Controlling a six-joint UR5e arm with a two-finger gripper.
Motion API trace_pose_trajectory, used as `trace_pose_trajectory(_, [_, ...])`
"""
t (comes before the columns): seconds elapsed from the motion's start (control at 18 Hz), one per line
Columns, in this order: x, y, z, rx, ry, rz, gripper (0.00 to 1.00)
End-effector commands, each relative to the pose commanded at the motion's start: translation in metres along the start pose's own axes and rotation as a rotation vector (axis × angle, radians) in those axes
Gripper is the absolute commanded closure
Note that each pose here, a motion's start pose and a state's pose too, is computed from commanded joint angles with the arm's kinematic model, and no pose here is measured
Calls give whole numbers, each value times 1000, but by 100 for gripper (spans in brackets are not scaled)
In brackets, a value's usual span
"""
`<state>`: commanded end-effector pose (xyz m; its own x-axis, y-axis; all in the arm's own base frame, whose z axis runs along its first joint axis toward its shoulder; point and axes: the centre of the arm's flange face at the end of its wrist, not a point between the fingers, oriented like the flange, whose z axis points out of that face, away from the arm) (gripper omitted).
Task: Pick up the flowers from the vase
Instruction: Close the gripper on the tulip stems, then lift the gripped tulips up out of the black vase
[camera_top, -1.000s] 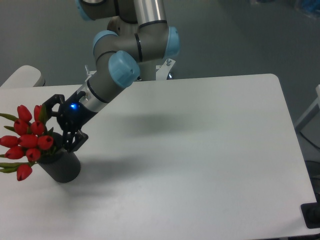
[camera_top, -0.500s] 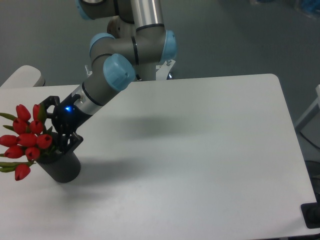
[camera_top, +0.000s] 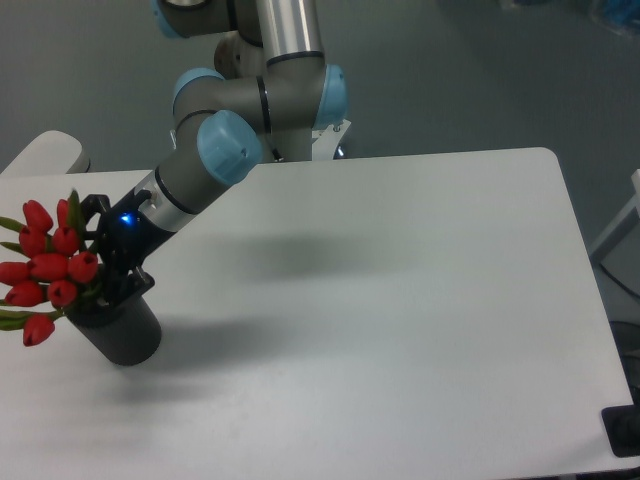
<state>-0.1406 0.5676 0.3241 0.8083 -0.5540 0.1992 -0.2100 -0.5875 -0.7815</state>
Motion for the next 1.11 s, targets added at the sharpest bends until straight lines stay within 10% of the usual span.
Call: trace_pose_trajectory(1.11, [0, -23, -34, 52, -44, -20, 63])
